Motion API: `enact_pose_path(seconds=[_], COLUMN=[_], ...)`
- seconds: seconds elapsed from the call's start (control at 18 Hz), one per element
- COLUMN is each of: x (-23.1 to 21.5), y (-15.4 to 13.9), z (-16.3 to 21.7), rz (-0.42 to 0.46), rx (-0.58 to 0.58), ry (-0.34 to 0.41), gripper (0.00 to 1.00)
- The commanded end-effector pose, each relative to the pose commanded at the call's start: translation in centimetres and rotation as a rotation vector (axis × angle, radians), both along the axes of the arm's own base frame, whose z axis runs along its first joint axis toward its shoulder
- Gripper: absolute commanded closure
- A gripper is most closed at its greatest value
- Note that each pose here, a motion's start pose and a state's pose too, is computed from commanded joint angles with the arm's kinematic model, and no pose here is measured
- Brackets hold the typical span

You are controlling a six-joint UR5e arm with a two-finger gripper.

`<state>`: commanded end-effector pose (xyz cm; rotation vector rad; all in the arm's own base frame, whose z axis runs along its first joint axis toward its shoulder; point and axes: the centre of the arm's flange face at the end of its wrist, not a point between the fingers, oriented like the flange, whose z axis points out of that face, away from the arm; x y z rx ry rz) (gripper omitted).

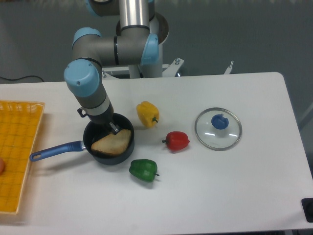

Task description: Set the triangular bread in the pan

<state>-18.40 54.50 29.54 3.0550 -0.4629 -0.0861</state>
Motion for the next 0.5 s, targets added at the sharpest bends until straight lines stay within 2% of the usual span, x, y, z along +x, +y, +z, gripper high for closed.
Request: enact_pose_path(seconds=[0.17,0.39,0.5], x=[0.01,0.36,0.14], y=[0.01,0.19,0.27], z=[0.24,0.56,0.30], rz=[0.005,-0.003,-0.002], rx=[0.005,0.014,0.013], ry=[0.001,0.001,-0.003], gripper=[1.00,0.88,0.88])
